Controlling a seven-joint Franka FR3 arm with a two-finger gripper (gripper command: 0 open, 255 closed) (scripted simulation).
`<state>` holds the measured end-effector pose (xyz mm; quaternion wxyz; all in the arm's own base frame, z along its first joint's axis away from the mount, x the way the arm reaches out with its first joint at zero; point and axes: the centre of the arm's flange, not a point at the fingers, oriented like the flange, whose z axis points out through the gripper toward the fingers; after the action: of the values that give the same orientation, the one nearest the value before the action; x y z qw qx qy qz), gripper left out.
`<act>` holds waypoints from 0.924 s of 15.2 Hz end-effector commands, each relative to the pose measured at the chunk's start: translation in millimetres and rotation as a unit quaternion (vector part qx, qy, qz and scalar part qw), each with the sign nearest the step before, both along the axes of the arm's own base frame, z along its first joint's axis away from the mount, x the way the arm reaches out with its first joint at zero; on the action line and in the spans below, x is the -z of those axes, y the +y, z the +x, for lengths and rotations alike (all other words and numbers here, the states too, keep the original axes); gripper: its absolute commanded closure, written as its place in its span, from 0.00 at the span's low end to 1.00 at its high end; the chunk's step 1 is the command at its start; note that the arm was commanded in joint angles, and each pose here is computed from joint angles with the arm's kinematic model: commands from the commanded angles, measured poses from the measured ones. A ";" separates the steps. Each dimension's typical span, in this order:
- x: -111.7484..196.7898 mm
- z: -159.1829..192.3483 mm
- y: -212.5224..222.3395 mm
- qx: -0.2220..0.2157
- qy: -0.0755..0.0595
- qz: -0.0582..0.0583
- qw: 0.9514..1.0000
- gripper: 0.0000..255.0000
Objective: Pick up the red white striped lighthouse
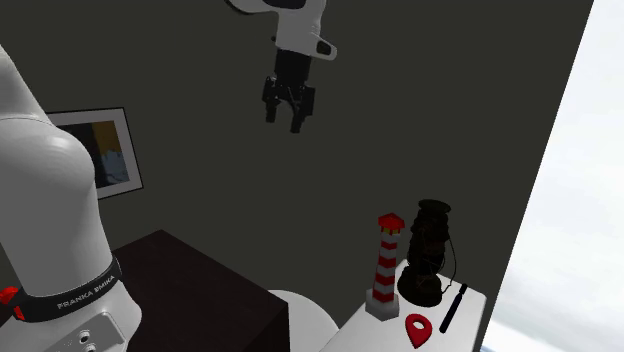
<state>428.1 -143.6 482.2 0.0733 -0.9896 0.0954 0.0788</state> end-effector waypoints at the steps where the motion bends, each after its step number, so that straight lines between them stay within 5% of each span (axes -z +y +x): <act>1: 13.7 14.7 -21.0 -0.001 0.012 0.000 1.000 0.00; 14: 114.4 106.1 -146.9 -0.002 0.088 0.002 0.996 0.00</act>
<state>526.7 -279.0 378.7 0.0671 -0.9798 0.0994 0.1600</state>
